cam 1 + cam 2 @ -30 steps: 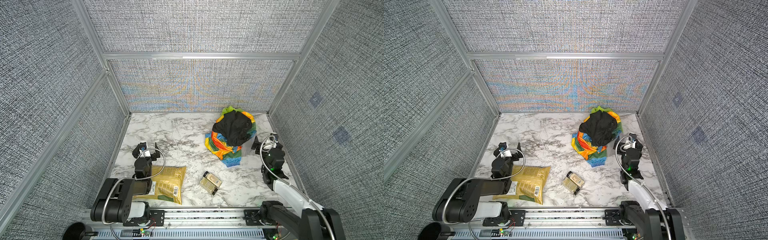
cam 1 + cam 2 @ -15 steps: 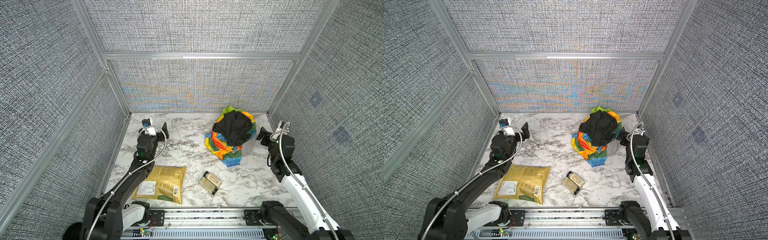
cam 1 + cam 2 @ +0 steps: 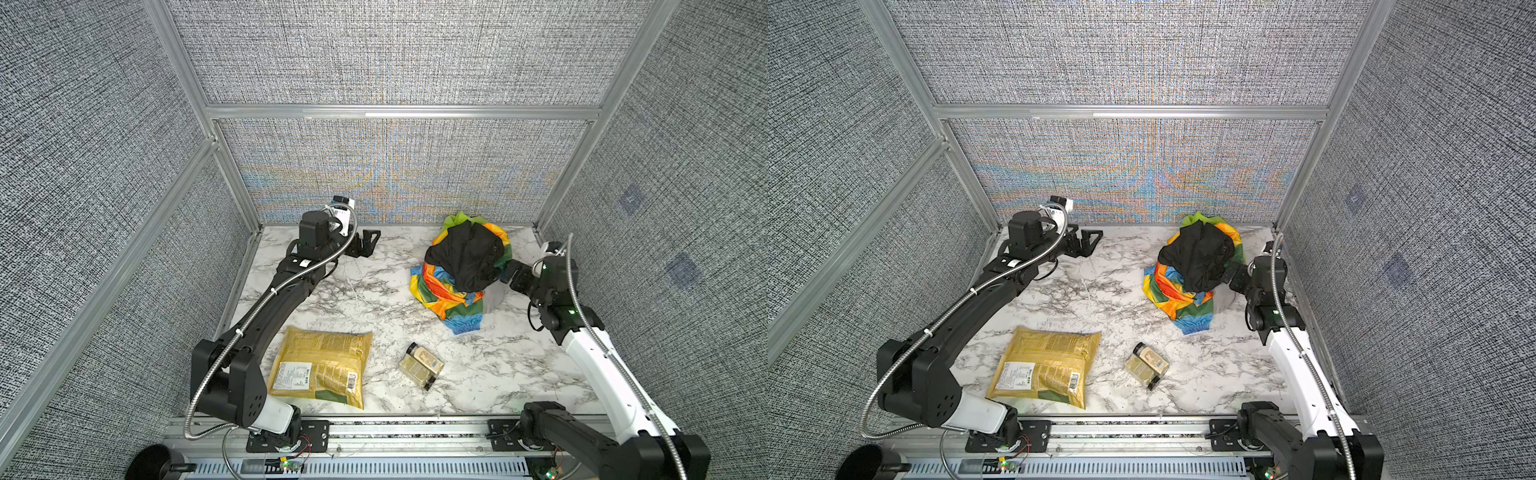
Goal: Pick out a specific cloth from the pile
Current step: 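Reach the right gripper to the grey cloth while the left arm lifts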
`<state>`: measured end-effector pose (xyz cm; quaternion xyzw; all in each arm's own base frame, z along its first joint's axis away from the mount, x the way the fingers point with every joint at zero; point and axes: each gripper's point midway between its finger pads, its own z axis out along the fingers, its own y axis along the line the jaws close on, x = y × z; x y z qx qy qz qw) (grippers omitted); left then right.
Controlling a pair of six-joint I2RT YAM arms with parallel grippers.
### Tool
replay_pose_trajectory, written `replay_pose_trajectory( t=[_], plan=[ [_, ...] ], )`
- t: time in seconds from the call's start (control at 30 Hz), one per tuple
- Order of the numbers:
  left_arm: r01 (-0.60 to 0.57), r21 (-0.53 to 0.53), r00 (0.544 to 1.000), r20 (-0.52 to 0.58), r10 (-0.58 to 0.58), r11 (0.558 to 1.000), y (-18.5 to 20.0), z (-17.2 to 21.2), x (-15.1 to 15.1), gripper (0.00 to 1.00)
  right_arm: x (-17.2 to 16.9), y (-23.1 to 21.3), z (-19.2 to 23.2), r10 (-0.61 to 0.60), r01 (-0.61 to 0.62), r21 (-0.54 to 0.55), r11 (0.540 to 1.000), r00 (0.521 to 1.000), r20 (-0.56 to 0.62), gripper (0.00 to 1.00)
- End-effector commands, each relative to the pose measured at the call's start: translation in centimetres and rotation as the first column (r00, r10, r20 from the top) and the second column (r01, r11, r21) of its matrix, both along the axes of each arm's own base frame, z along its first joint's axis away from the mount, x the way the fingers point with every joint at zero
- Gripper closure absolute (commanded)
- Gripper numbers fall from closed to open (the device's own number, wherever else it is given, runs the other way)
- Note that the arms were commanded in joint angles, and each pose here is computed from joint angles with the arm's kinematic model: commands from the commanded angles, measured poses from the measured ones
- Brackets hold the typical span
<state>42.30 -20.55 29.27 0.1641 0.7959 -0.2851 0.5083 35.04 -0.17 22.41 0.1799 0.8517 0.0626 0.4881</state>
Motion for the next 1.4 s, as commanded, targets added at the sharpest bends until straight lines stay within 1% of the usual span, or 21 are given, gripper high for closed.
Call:
replay_pose_trajectory(
  t=[0.0,0.17,0.23,0.4,0.5,0.57,0.63,0.73,0.83,0.93,1.0,1.23,1.33,1.37],
  plan=[
    [0.098,0.005,0.995,0.0,-0.098,0.995,-0.9,-0.2,-1.8,0.01,-1.4,1.1,-2.3,0.04,-0.034,0.067,0.997,0.995,-0.092,0.07],
    [0.104,0.007,0.995,0.005,-0.104,0.995,-0.9,0.5,-2.2,0.01,-2.0,2.1,-4.9,0.103,-0.082,0.161,0.984,0.986,-0.131,0.23],
    [0.107,-0.006,0.994,0.013,-0.107,0.994,-0.9,0.8,-2.4,0.01,-1.7,2.7,-5.5,0.145,-0.115,0.2,0.973,0.979,-0.144,0.31],
    [0.1,-0.015,0.995,0.03,-0.1,0.995,-0.9,1.1,-2.6,0.01,-1.1,3.5,-7.7,0.2,-0.141,0.239,0.961,0.949,-0.244,0.42],
    [0.099,-0.012,0.995,0.033,-0.098,0.995,-0.9,1.1,-2.7,0.01,-0.9,3.2,-9.9,0.181,-0.104,0.251,0.962,0.935,-0.306,0.46],
    [0.098,-0.004,0.995,0.03,-0.097,0.995,-0.9,0.9,-2.7,0.01,-0.8,3.2,-10.8,0.183,-0.102,0.256,0.961,0.931,-0.315,0.49],
    [0.091,0.003,0.996,0.026,-0.091,0.996,-0.9,0.7,-2.6,0.01,-0.6,3.6,-11.5,0.204,-0.122,0.266,0.956,0.929,-0.307,0.5],
    [0.095,0.0,0.995,0.021,-0.095,0.996,-1.0,0.5,-2.5,0.01,-0.8,3.8,-12.8,0.225,-0.133,0.272,0.953,0.913,-0.341,0.5],
    [0.103,0.0,0.995,0.012,-0.103,0.995,-1.3,0.2,-2.5,0.01,-1.3,2.9,-14.4,0.177,-0.092,0.23,0.969,0.908,-0.38,0.5],
    [0.101,0.005,0.995,0.014,-0.101,0.995,-1.3,0.1,-2.5,0.01,-1.5,2.0,-15.0,0.136,-0.065,0.193,0.979,0.913,-0.385,0.49],
    [0.105,0.004,0.994,0.011,-0.105,0.995,-1.4,0.0,-2.5,0.01,-1.0,1.6,-15.3,0.131,-0.064,0.181,0.981,0.914,-0.384,0.46],
    [0.114,0.007,0.993,0.01,-0.114,0.993,-1.7,0.0,-2.7,0.01,1.6,2.3,-15.2,0.207,-0.138,0.21,0.968,0.912,-0.353,0.37],
    [0.126,-0.004,0.992,0.013,-0.126,0.992,-1.9,0.3,-2.9,0.01,2.2,2.3,-15.8,0.214,-0.141,0.216,0.966,0.907,-0.362,0.39],
    [0.13,-0.005,0.991,0.011,-0.13,0.991,-1.9,0.3,-3.0,0.01,2.4,2.4,-16.1,0.219,-0.146,0.219,0.965,0.905,-0.364,0.42]
  ],
)
